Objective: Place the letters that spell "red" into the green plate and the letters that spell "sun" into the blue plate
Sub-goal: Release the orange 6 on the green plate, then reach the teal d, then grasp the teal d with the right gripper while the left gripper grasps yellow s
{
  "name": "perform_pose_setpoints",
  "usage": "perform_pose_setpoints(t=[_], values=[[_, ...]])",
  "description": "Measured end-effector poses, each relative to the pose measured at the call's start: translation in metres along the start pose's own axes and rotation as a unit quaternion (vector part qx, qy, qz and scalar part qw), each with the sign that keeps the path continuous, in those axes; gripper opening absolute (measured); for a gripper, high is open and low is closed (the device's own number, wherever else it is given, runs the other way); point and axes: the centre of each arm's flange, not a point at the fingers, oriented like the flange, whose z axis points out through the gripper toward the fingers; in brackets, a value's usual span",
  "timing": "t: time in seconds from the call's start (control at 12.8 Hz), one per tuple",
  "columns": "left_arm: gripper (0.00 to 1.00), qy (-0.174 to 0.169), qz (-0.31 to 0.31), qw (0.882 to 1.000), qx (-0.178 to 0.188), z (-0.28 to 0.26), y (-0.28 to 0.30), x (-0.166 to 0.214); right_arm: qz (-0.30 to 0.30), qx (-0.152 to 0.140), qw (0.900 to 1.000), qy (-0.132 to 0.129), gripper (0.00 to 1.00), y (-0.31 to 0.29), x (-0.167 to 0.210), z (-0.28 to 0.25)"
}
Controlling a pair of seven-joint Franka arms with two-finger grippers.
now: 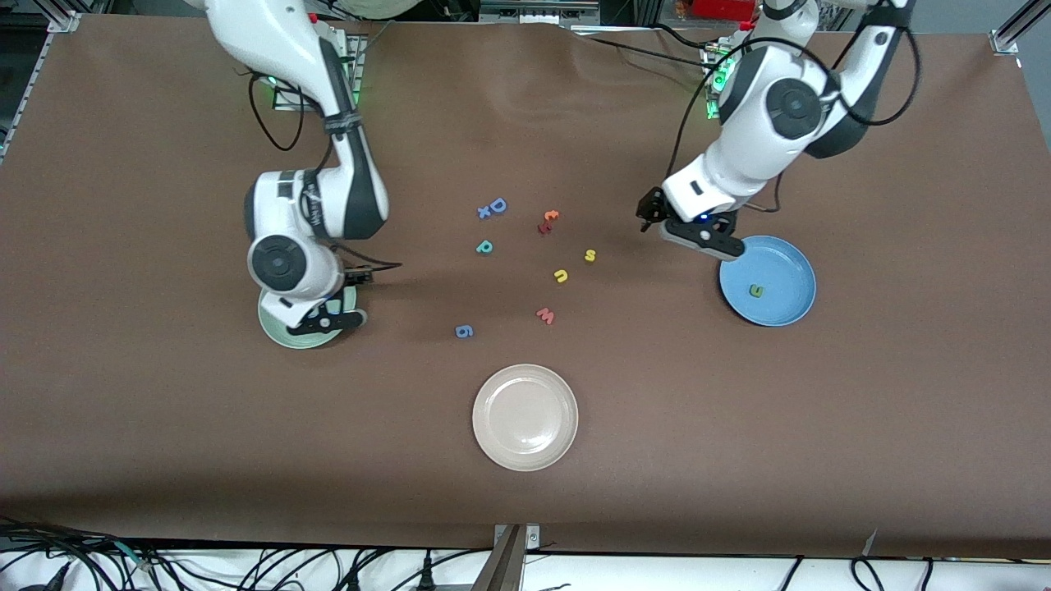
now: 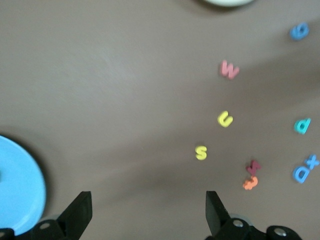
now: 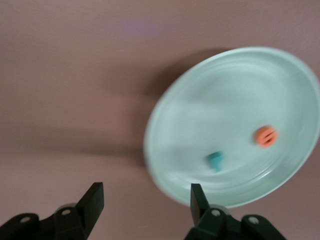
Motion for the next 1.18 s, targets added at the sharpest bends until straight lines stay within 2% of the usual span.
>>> perform_pose_setpoints(t=[0.24,0.39,0.71,0.94,1.02,1.18], values=[[1.00,-0.012,0.010,1.000,0.006,0.042,0.010,0.002,0.093,0.027,0.995,0.003,0.69,-0.088,-0.031,-0.005],[1.00,-0.007,0.019,1.000,0.010,0.069,0.019,0.004,0.152,0.031,0.988,0.013,0.68,-0.117,-0.043,-0.006],[0.99,0.000,0.009,1.000,0.017,0.117,0.036,0.005,0.265,0.035,0.963,0.042,0.63,-0.171,-0.065,0.010],[0.99,0.001,-0.017,1.000,0.018,0.132,0.051,0.005,0.317,0.043,0.946,0.059,0.61,-0.204,-0.078,0.038],[0.96,0.002,-0.018,1.000,0.019,0.139,0.056,0.004,0.328,0.047,0.942,0.060,0.61,-0.209,-0.079,0.046],[0.95,-0.002,-0.016,1.000,0.022,0.157,0.064,0.000,0.354,0.075,0.931,0.049,0.61,-0.212,-0.077,0.051]])
